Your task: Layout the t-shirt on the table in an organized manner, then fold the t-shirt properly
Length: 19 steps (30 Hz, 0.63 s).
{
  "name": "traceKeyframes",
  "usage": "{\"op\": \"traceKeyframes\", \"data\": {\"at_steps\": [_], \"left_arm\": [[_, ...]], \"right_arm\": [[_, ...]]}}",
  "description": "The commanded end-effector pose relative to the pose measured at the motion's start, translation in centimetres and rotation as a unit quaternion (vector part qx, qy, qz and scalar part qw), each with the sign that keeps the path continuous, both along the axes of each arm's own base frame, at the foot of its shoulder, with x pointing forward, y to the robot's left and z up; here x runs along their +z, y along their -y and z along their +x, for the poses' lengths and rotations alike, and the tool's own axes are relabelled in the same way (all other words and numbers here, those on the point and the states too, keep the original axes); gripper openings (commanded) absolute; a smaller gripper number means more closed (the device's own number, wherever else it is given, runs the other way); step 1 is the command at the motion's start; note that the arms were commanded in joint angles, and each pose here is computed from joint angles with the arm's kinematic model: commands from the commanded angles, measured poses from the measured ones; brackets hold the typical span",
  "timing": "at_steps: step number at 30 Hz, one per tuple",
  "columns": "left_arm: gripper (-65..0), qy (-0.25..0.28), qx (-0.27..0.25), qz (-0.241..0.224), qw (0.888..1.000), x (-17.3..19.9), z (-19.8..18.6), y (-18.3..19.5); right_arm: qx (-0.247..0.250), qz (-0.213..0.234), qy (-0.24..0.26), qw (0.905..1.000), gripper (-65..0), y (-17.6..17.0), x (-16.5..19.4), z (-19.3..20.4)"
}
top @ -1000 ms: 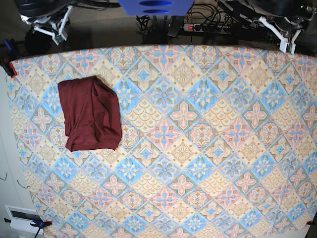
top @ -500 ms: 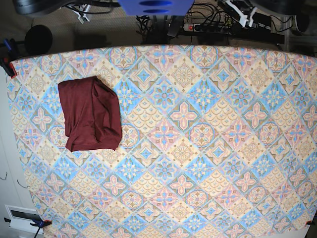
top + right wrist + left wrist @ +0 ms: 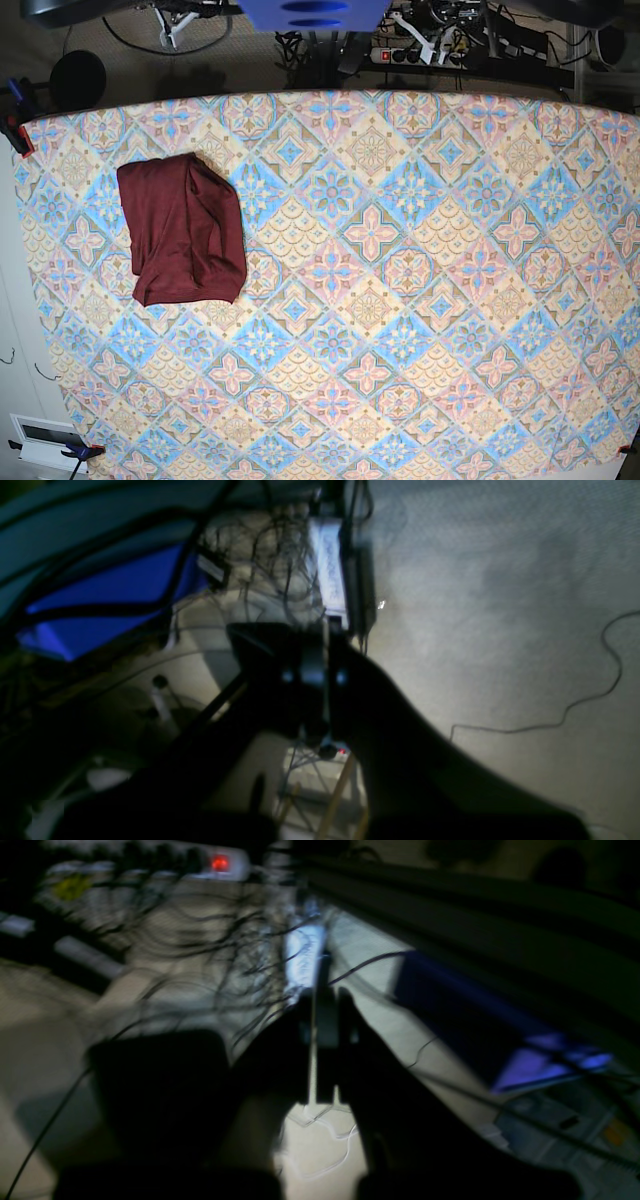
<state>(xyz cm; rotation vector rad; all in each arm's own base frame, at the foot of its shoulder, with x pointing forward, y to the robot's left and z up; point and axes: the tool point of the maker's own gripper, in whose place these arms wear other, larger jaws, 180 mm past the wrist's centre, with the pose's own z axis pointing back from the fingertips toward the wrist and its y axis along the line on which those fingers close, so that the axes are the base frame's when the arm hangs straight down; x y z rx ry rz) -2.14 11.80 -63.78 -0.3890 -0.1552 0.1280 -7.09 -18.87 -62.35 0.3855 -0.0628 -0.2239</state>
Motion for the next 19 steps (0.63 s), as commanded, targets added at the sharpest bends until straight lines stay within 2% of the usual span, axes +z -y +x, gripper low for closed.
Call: {"op": "traceKeyframes", "data": {"at_steps": [1,6,14,19], "left_arm": [[-65.0,0.005,0.001,-0.004,1.000,0.0,-0.2,0.4],[-65.0,0.021,-0.001,-0.019,1.000,0.1,0.2,2.5],[-65.0,0.039,-0.004,-0.018,0.999,0.1,2.3,2.3],[-65.0,0.039,-0.003,-0.021,0.999,0.1,2.4,2.7]], "right_arm": [[-0.007,0.003,0.008,0.9999,-63.2,0.0,0.1,0.0],[-0.020,-0.049,0.021,0.9984,-63.0,-2.6,-1.8,2.1],[-0.005,-0.129,-0.010,0.9916,-62.8,-0.1,-2.5,1.1],[-0.006,-0.130,0.007,0.9915,-62.8,-0.1,-2.8,3.9]]}}
